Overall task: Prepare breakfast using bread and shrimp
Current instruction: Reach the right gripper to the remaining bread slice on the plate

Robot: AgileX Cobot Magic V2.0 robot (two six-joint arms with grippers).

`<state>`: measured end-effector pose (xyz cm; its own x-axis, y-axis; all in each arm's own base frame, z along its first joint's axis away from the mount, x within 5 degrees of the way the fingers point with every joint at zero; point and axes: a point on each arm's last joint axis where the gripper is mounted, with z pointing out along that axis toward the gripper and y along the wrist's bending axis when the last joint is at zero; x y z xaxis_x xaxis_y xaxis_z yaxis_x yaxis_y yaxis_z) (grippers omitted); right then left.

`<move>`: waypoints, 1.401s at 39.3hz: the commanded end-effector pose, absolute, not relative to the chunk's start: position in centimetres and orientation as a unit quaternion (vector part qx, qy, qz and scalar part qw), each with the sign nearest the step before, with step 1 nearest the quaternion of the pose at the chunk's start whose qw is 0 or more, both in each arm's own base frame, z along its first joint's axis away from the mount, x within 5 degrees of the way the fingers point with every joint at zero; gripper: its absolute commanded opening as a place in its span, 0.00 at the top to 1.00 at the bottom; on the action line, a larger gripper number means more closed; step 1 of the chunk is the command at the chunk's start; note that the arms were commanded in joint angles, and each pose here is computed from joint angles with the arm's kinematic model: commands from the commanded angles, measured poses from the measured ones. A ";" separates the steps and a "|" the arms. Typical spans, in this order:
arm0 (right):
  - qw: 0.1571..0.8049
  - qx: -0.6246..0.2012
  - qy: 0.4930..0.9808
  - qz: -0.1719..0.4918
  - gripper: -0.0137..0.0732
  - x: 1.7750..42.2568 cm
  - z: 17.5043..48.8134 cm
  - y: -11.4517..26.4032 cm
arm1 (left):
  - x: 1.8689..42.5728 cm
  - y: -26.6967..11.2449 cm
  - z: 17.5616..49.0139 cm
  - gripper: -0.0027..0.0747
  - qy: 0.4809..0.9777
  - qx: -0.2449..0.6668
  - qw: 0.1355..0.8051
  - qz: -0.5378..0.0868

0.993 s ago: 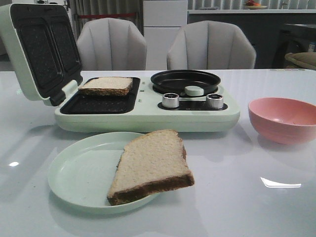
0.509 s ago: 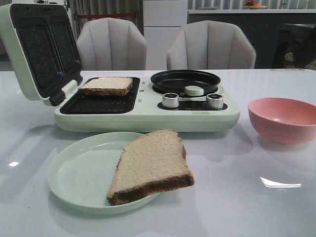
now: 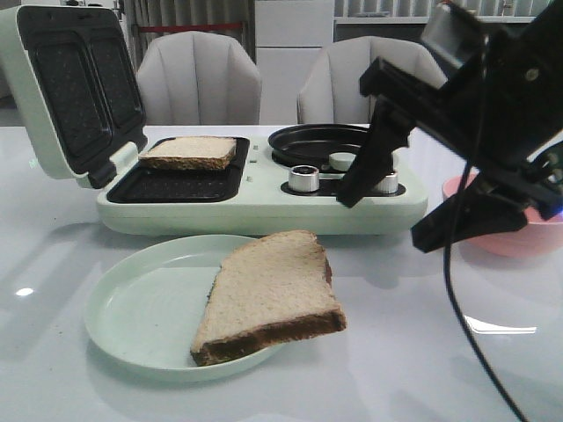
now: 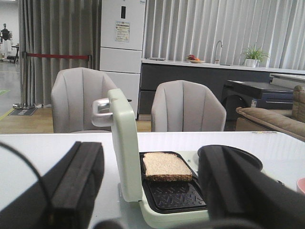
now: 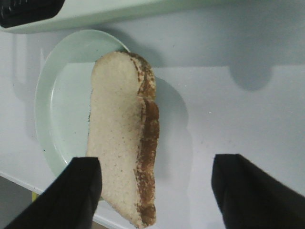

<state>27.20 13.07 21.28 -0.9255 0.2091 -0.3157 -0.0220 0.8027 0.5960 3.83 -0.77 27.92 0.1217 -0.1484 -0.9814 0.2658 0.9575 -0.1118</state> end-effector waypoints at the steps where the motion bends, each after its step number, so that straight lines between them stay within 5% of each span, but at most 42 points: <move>1: 0.203 0.047 0.913 0.351 0.17 28.3 21.9 13.9 | 3.5 -0.9 29.4 0.33 0.612 0.047 0.773 -0.159; 20: 0.181 0.044 0.890 0.415 0.17 30.6 16.7 15.7 | 3.5 -0.9 29.4 0.33 0.612 0.047 0.773 -0.159; 31: 0.177 0.034 0.881 0.438 0.18 31.0 16.3 16.2 | 3.5 -0.9 29.4 0.33 0.612 0.047 0.773 -0.159; 46: 0.166 0.019 0.871 0.463 0.55 30.7 16.6 16.6 | 3.5 -0.9 29.4 0.33 0.612 0.047 0.773 -0.159; 55: 0.182 0.001 0.865 0.467 0.59 30.6 17.5 16.5 | 3.5 -0.9 29.4 0.33 0.612 0.047 0.773 -0.159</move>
<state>30.41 16.23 14.47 -0.9547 0.1775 -0.2388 -0.0770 0.6277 0.7746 3.80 -0.76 27.93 0.1239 -0.1491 -0.9810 0.2661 0.9574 -0.1119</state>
